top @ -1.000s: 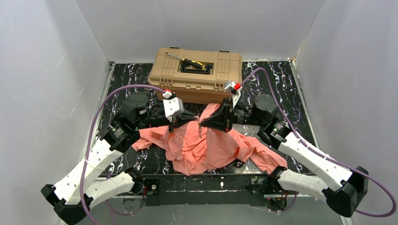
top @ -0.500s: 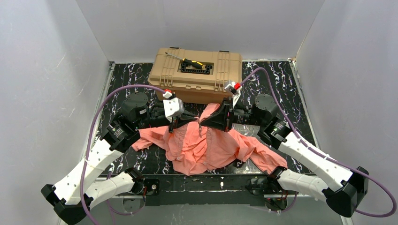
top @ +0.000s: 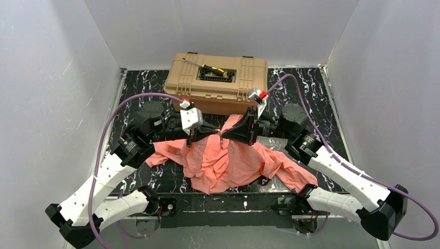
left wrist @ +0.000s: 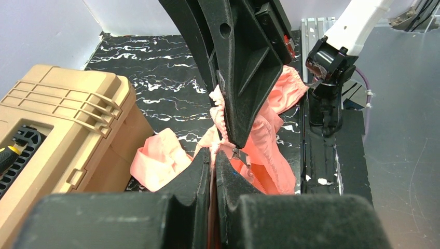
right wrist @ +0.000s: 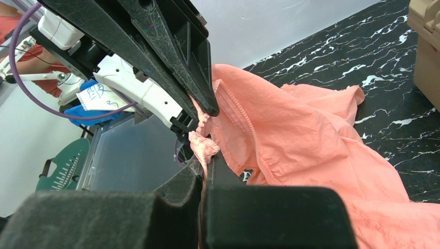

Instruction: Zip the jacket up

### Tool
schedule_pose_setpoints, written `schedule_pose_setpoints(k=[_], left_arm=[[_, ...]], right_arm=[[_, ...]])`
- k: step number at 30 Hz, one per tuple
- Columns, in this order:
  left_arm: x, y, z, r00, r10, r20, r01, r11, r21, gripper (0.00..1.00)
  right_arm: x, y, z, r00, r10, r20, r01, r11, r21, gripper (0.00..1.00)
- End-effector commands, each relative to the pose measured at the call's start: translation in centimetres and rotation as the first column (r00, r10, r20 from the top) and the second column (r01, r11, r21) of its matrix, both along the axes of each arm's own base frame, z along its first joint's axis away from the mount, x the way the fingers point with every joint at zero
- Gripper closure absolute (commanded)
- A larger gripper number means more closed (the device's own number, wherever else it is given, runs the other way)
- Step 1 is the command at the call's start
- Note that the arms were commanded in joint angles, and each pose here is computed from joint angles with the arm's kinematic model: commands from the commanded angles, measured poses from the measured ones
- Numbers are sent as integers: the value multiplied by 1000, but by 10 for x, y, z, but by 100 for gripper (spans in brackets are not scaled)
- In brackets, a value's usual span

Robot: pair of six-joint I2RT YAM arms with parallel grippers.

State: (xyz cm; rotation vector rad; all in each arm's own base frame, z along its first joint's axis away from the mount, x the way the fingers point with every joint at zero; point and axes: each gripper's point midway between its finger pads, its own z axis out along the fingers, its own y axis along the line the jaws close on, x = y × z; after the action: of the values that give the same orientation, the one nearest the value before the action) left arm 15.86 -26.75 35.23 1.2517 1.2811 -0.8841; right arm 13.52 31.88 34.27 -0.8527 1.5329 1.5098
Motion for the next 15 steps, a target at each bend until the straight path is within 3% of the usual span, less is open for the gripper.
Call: schedule_pose_setpoints(k=[1,15], left_arm=[[-8,0,15,999,-30,26,31,999,-23,100],[-8,1,14,999,-25,27,25,999,-22,100]], right_arm=[[-3,-5,39,995,-19,96,10,996,91,99],[-5,-5,34,997,-9,81,2,997,83,99]])
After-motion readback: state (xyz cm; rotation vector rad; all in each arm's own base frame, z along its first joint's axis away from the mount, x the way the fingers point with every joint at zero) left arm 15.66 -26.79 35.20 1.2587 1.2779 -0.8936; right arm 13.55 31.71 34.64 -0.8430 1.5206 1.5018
